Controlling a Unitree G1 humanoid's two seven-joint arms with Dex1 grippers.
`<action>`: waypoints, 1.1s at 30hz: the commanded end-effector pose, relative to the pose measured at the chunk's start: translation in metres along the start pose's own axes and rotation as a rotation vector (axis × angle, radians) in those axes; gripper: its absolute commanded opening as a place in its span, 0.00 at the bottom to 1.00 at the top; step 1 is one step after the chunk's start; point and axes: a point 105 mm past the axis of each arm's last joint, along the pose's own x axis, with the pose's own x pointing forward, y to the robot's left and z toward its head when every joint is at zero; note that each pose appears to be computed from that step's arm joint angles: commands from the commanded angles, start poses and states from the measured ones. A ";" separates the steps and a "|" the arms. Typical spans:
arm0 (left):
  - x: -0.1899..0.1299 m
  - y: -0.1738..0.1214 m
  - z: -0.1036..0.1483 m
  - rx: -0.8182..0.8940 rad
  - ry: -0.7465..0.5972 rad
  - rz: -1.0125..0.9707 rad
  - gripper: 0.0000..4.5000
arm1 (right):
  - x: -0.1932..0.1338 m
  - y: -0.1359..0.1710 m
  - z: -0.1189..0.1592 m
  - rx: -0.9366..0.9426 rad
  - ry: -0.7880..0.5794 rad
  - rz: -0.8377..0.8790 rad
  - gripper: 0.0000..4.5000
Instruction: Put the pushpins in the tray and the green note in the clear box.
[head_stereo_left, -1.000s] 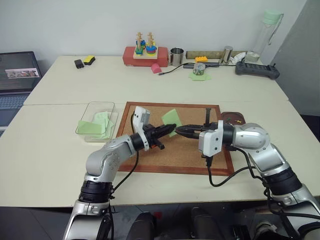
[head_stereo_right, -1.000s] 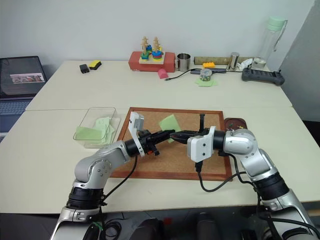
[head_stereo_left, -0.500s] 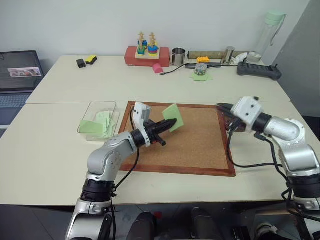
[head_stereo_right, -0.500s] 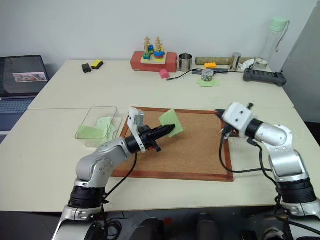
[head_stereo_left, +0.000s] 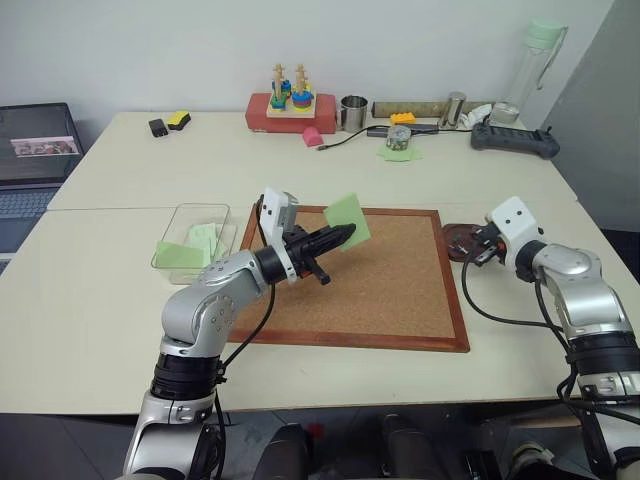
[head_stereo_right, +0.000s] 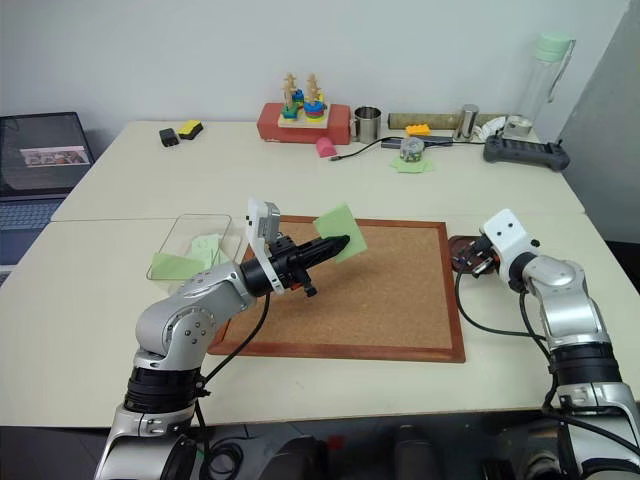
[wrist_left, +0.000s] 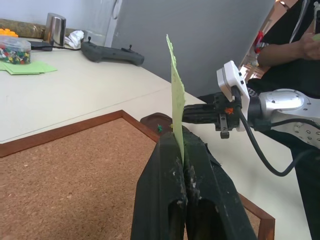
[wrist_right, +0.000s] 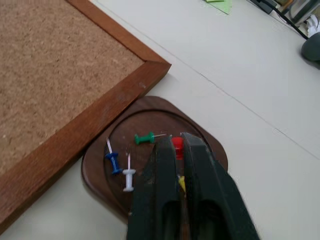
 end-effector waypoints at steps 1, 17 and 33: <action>-0.001 -0.007 0.010 0.048 -0.027 -0.022 0.00 | 0.001 -0.006 0.008 0.000 -0.020 -0.016 0.26; -0.010 0.002 0.023 0.091 -0.055 0.045 0.00 | -0.021 -0.022 0.064 -0.026 -0.202 0.011 0.89; -0.143 0.084 0.063 0.429 -0.016 0.898 0.00 | -0.077 0.092 0.172 -0.218 -0.570 0.756 0.89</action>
